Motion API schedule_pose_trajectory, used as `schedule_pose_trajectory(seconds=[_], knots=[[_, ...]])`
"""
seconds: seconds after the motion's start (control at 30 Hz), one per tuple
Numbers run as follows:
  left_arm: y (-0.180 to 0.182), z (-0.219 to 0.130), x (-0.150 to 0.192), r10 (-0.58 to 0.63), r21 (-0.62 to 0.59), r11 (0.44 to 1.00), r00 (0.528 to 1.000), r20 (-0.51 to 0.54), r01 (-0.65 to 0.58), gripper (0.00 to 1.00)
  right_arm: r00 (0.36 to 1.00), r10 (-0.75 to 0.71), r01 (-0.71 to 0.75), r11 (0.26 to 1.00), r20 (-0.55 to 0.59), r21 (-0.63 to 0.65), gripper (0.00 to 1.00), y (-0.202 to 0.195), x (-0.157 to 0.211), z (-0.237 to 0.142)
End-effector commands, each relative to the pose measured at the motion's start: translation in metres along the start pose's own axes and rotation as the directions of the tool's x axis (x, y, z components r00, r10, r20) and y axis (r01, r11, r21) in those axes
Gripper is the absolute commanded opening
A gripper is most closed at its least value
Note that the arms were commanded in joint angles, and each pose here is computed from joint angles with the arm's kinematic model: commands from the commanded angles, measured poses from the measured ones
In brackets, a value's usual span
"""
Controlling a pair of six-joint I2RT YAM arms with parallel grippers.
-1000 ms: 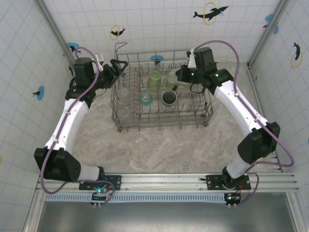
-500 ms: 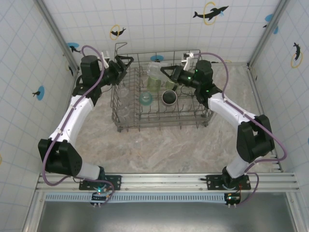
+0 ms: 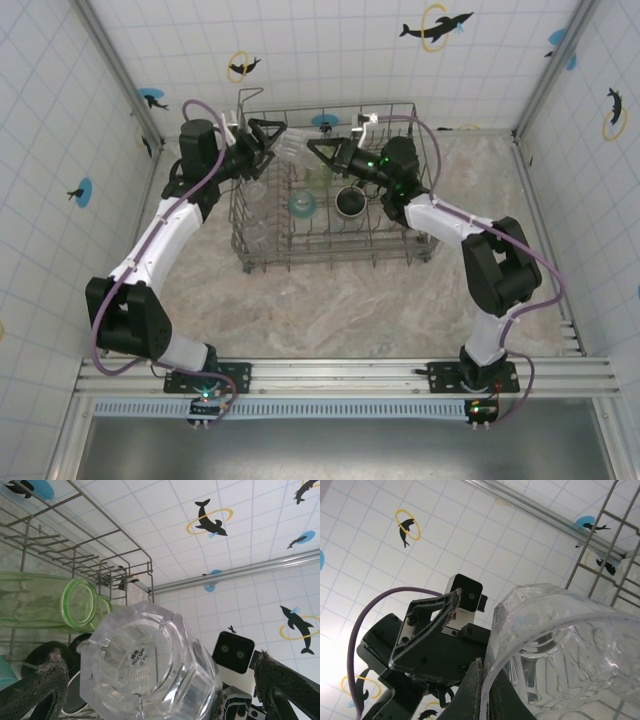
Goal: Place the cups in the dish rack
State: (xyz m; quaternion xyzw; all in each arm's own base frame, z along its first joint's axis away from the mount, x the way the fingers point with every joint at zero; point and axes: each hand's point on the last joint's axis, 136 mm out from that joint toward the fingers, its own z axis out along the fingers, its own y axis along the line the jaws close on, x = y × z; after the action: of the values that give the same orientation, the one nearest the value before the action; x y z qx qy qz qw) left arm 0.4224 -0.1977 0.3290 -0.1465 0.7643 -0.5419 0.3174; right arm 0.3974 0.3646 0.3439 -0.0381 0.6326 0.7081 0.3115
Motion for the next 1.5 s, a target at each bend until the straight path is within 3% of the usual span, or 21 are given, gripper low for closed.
schedule_pose_trajectory(seconds=[0.0,0.43,0.53,0.8,0.93,1.0,1.27,1.47], knots=[[-0.003,0.005,0.003,-0.004,0.027,1.0,1.0,-0.008,0.005,0.95,0.995,-0.085,0.093,0.981,0.051,-0.169,0.0,0.056,-0.018,0.005],[-0.002,0.011,0.002,-0.012,0.047,0.999,1.0,-0.01,0.013,0.79,0.998,-0.07,0.07,0.979,0.007,-0.191,0.0,0.057,-0.008,0.012],[-0.004,0.013,0.001,-0.012,0.058,0.998,1.0,-0.012,0.012,0.71,0.998,-0.07,0.07,0.979,0.003,-0.193,0.0,0.057,-0.008,0.012],[-0.007,0.018,0.002,0.005,0.091,0.996,0.999,-0.035,-0.002,0.35,0.997,-0.068,0.061,0.978,-0.026,-0.198,0.0,0.055,-0.003,0.014],[-0.01,0.021,0.003,0.024,0.118,0.993,0.998,-0.052,-0.018,0.0,0.997,-0.062,0.054,0.979,-0.038,-0.194,0.0,0.052,-0.002,0.015],[-0.013,0.02,0.002,0.05,0.129,0.991,0.998,-0.045,-0.044,0.0,0.997,-0.059,0.051,0.98,-0.038,-0.19,0.0,0.05,-0.003,0.015],[-0.012,0.02,-0.015,0.184,0.04,0.982,0.983,0.022,-0.185,0.0,0.998,-0.054,0.051,0.991,-0.025,-0.12,0.41,0.034,-0.011,0.006],[-0.006,0.02,-0.045,0.344,-0.125,0.935,0.935,0.085,-0.333,0.0,0.996,-0.089,0.089,0.996,-0.015,-0.005,0.62,0.018,-0.018,-0.016]])
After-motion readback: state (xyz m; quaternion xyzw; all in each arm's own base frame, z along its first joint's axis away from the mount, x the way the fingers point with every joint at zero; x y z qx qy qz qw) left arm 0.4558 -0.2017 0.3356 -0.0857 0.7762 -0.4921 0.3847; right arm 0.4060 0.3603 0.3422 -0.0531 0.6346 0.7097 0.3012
